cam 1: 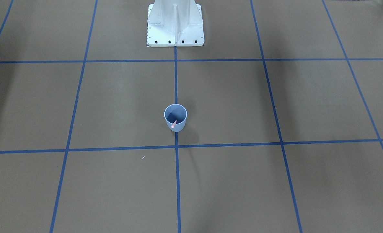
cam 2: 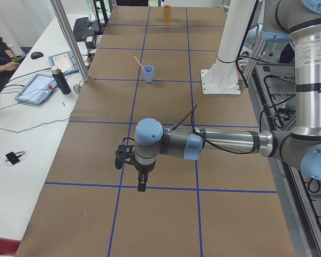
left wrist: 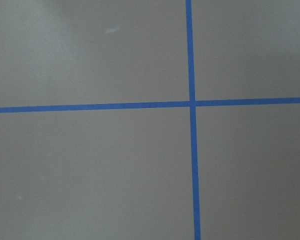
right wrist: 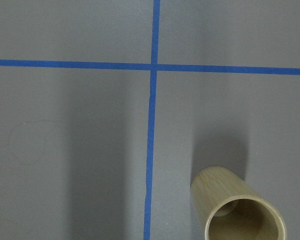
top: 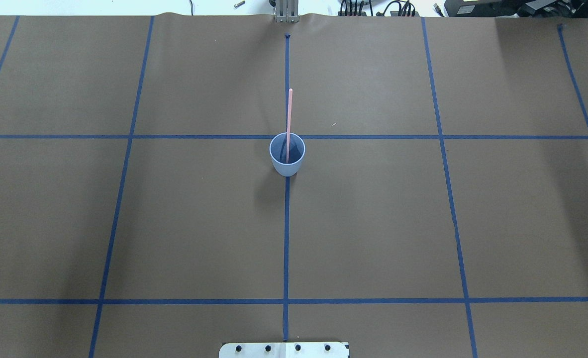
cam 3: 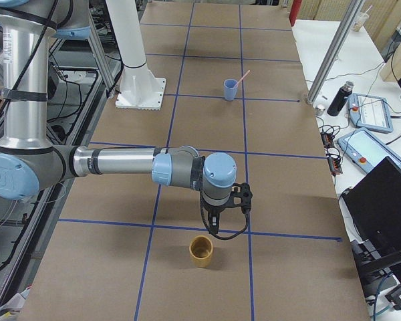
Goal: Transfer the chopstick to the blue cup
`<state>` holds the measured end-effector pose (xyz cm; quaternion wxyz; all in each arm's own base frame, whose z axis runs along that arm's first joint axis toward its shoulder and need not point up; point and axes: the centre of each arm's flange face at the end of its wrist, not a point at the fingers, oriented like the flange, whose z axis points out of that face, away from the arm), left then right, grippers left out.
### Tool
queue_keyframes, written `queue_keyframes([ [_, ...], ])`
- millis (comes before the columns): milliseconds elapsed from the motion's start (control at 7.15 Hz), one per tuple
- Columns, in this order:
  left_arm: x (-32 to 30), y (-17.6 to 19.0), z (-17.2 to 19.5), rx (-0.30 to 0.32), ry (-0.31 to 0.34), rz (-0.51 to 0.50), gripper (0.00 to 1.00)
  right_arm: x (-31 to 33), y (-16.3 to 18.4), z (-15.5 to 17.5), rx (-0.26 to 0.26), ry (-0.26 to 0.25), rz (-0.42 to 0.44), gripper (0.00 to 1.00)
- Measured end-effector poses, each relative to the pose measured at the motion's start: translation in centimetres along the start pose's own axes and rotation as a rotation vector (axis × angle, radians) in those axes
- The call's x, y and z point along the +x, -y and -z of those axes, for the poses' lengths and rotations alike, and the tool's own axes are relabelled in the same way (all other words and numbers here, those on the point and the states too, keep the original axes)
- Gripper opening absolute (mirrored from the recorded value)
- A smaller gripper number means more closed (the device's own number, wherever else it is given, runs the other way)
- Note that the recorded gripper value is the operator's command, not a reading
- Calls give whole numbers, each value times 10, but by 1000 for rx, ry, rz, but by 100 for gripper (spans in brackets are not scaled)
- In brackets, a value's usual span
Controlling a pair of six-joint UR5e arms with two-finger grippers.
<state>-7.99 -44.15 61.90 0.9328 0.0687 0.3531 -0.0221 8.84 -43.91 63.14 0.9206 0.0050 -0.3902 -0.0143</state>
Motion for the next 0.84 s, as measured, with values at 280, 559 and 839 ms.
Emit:
queue_keyframes([
  [280, -1, -1, -2, -5, 0, 7, 98, -1, 1, 2, 4, 0, -4, 100],
  [559, -2, -2, -3, -7, 1, 10, 98, -3, 1, 4, 5, 2, -5, 100],
  [839, -3, -4, -4, -10, 2, 12, 98, -5, 3, 5, 8, 3, -2, 100],
])
